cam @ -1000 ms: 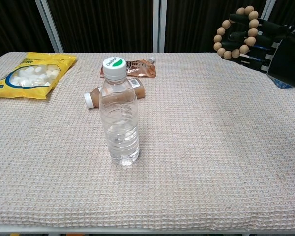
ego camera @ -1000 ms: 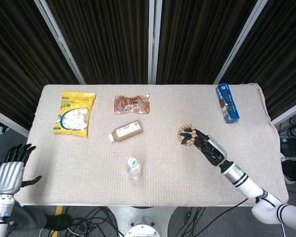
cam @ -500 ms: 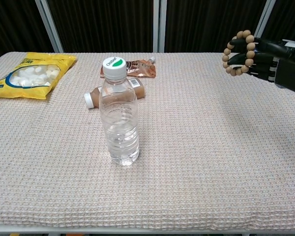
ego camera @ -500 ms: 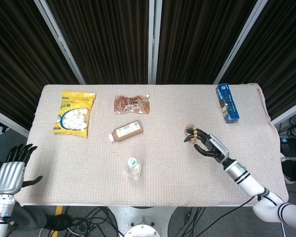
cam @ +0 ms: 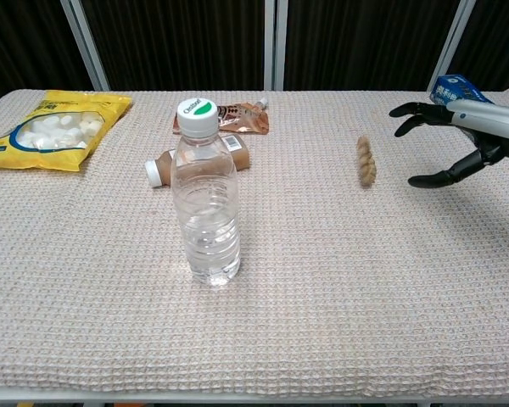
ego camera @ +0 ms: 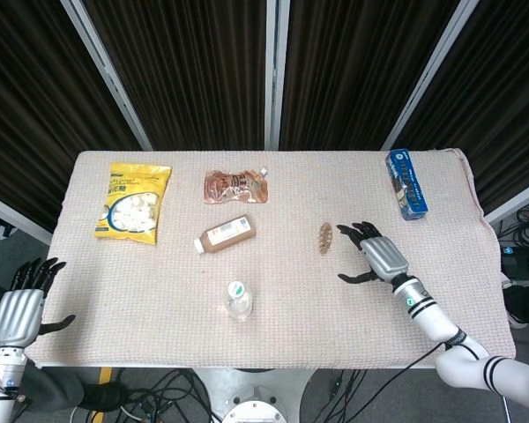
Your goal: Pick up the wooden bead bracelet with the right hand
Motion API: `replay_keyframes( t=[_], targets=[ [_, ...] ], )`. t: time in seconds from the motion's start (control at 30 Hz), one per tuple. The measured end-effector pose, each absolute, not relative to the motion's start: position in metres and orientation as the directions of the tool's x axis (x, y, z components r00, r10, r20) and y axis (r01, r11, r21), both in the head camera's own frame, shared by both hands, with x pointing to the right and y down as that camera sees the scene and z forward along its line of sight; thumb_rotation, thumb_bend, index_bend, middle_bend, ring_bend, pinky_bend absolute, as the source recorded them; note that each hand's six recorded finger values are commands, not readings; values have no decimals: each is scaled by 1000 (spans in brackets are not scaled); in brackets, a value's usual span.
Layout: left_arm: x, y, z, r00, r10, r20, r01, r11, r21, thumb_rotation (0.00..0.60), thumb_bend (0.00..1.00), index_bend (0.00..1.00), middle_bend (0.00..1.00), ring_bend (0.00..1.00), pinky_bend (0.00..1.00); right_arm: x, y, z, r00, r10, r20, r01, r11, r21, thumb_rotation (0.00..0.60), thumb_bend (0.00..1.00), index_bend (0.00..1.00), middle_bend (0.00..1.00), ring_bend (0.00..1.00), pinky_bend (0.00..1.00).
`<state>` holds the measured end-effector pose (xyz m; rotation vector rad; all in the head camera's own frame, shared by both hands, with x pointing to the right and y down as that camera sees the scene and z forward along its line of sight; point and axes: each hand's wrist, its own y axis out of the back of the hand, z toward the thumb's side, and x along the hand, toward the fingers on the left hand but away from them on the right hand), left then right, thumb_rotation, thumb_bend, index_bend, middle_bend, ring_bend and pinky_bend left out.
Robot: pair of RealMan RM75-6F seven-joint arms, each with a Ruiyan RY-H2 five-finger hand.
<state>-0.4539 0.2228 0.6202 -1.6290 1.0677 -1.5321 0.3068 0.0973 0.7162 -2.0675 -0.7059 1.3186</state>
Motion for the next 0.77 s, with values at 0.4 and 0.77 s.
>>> replay_keyframes(
  t=[0.4, 0.77],
  targets=[
    [-453, 219, 620, -10, -908, 419, -127, -414, -901, 600, 0, 149, 80, 0, 0, 353, 111, 657, 194, 855, -481, 93, -504, -858, 600, 199, 20, 235, 58, 0],
    [-450, 215, 616, -17, -931, 364, -113, -360, -926, 600, 0, 150, 81, 0, 0, 433, 190, 573, 13, 936, -350, 234, -344, -910, 588, 200, 20, 209, 36, 0]
  ],
)
